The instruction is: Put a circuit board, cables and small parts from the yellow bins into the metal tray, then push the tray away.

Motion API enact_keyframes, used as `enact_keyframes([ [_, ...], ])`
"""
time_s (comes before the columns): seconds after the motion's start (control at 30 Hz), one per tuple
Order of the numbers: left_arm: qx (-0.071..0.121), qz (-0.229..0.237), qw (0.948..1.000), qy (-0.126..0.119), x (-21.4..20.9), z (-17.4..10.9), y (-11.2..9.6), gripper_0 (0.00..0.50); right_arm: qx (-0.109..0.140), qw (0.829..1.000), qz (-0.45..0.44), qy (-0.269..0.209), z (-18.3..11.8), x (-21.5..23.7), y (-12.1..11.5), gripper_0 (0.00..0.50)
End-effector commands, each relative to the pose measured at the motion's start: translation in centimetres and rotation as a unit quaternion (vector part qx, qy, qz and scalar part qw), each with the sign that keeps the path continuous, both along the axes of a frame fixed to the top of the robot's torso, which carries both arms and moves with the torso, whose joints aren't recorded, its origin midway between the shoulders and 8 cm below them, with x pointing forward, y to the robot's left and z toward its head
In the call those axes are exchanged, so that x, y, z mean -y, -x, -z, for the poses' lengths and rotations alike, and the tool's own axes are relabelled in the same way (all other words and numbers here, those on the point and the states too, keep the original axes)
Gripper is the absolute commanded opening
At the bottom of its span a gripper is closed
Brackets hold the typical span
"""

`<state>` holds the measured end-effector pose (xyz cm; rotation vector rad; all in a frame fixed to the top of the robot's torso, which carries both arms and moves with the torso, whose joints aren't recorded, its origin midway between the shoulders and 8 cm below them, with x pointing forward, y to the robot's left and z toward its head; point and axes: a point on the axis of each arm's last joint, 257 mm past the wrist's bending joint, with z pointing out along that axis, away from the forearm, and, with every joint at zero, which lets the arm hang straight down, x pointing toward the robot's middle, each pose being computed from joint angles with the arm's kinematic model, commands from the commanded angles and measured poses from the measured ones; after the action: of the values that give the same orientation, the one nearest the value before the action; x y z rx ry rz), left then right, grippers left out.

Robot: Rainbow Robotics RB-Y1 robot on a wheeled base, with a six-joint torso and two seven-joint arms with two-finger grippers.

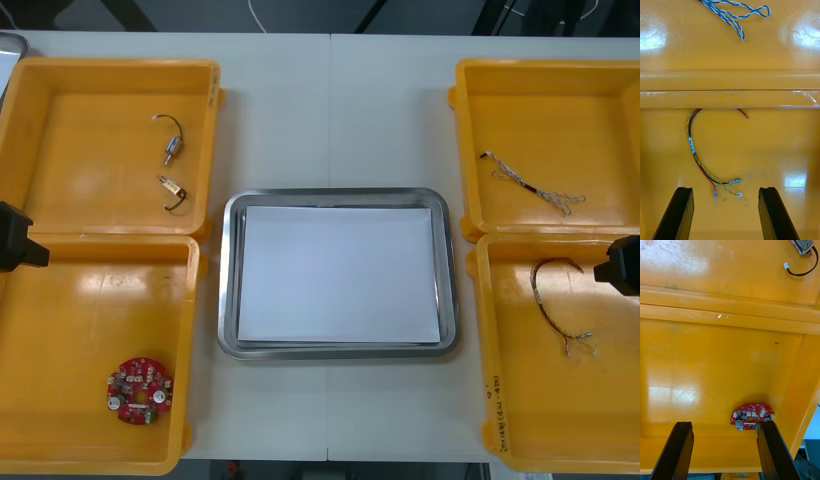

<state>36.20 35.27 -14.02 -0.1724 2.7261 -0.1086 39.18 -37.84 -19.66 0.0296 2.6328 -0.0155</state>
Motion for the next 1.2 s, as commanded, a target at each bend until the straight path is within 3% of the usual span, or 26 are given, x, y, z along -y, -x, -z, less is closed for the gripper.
enact_keyframes([
  [0.03,0.009,-0.008,0.9997,-0.019,-1.16,-1.13,0.33,0.500,-0.006,1.000,0.001,-0.003,0.36,-0.39,0.45,0.500],
  [1.2,0.009,-0.008,0.9997,-0.019,-1.16,-1.13,0.33,0.500,-0.006,1.000,0.001,-0.003,0.36,-0.39,0.45,0.500],
])
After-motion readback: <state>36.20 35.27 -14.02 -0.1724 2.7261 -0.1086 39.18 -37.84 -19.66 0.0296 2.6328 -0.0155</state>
